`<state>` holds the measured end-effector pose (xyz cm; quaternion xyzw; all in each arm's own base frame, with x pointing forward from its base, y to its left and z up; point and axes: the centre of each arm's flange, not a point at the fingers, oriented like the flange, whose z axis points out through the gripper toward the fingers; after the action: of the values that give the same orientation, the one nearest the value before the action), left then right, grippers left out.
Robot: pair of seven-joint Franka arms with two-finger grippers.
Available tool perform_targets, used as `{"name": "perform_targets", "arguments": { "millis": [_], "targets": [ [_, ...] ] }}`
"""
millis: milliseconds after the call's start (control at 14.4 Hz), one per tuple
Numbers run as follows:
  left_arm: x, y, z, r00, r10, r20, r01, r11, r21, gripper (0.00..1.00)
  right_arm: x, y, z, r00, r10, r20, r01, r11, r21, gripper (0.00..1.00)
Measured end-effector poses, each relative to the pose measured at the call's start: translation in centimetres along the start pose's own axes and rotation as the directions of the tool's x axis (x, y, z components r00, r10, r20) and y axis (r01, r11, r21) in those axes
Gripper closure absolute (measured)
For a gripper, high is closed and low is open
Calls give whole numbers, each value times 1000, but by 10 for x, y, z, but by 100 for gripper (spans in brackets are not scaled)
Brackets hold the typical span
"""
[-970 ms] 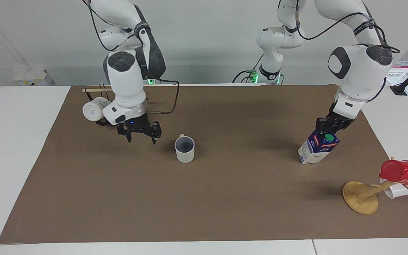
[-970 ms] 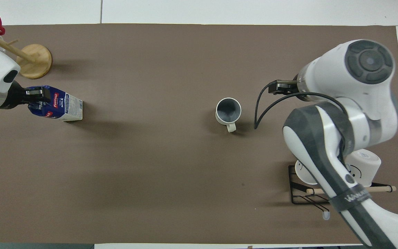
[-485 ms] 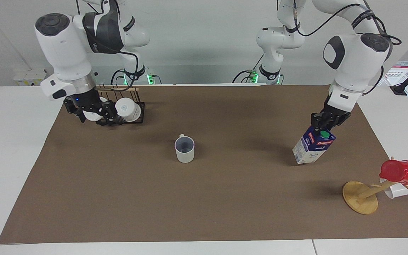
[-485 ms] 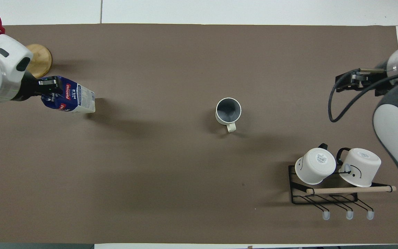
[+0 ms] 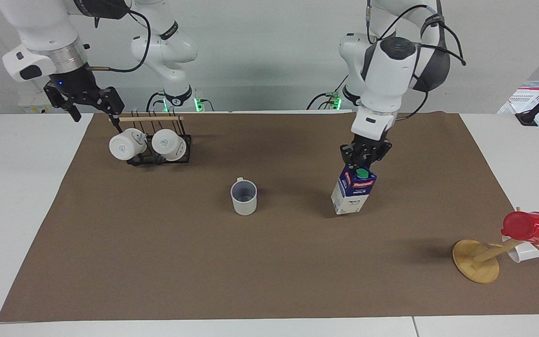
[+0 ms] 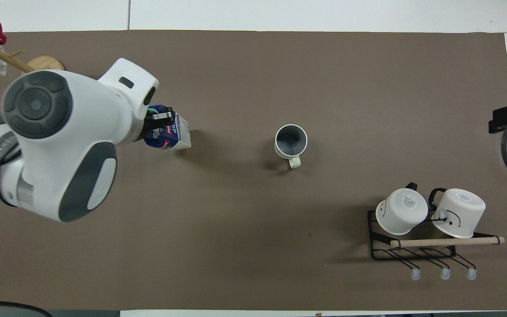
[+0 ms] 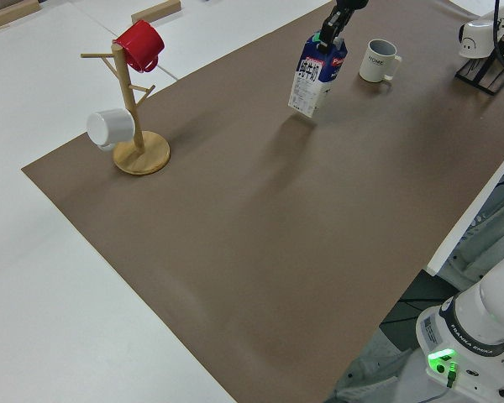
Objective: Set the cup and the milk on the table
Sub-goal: 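Move the milk carton with the left gripper beside the dark mug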
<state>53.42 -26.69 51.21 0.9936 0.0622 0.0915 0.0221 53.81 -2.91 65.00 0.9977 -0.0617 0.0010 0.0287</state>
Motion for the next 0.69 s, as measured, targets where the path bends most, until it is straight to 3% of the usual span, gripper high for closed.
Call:
{"name": "perform_targets", "arguments": {
  "millis": [416, 693],
  "targets": [
    [-30, 93, 23, 1000, 24, 7, -24, 999, -23, 59, 0, -6, -3, 999, -13, 31, 13, 1000, 18, 0],
    [-31, 124, 35, 1000, 26, -8, -26, 999, -43, 59, 2, -21, -11, 999, -39, 22, 39, 999, 18, 0]
  ]
}}
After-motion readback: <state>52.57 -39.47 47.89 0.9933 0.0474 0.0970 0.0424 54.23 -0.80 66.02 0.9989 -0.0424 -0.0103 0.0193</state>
